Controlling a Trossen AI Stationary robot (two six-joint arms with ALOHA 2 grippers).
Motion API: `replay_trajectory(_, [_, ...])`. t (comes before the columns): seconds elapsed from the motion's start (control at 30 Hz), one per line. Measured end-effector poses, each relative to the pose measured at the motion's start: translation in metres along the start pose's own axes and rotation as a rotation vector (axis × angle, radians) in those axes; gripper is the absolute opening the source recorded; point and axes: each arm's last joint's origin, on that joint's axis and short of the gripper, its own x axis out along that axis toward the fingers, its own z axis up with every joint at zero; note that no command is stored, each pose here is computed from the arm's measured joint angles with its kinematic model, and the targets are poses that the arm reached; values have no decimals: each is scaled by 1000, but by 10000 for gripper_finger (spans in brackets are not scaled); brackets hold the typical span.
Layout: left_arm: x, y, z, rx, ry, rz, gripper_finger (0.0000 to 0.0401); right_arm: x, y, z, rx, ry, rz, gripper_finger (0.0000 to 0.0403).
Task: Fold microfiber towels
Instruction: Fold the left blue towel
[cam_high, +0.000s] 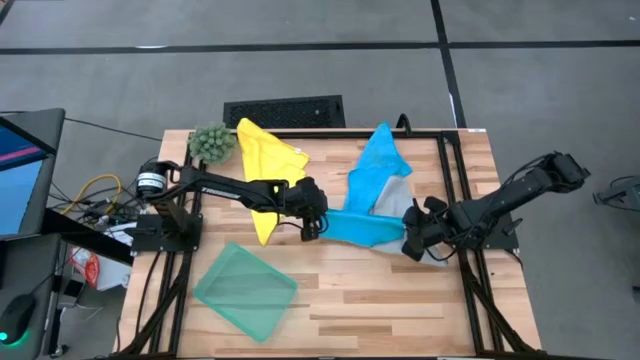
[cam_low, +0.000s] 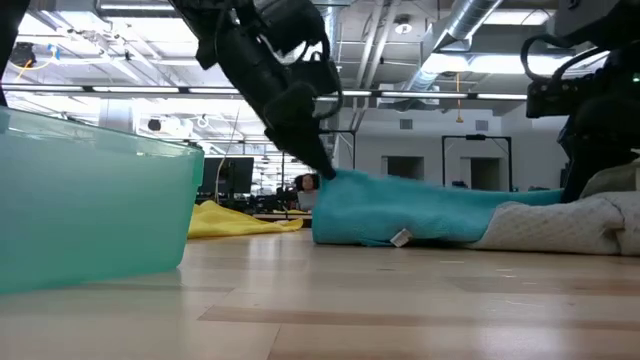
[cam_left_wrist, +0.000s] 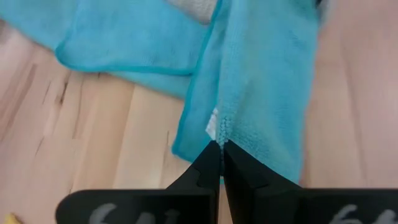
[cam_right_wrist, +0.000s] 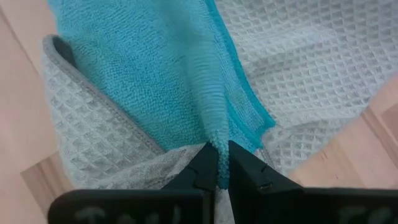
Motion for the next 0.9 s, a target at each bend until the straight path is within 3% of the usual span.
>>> replay_trajectory(0.23, [14, 1, -5, -36, 25, 94, 0, 1, -3, 2, 36, 1, -14, 55])
replay_trajectory(0.47, [14, 3, -6, -5, 32, 107, 7, 3, -6, 5, 62, 2, -27, 119])
replay_trajectory(0.73, [14, 3, -6, -7, 33, 93, 92, 0, -7, 5, 87, -12, -18, 218])
replay_trajectory(0.9, [13, 8, -6, -27, 30, 118, 140, -9, -13, 4, 168, -43, 3, 238])
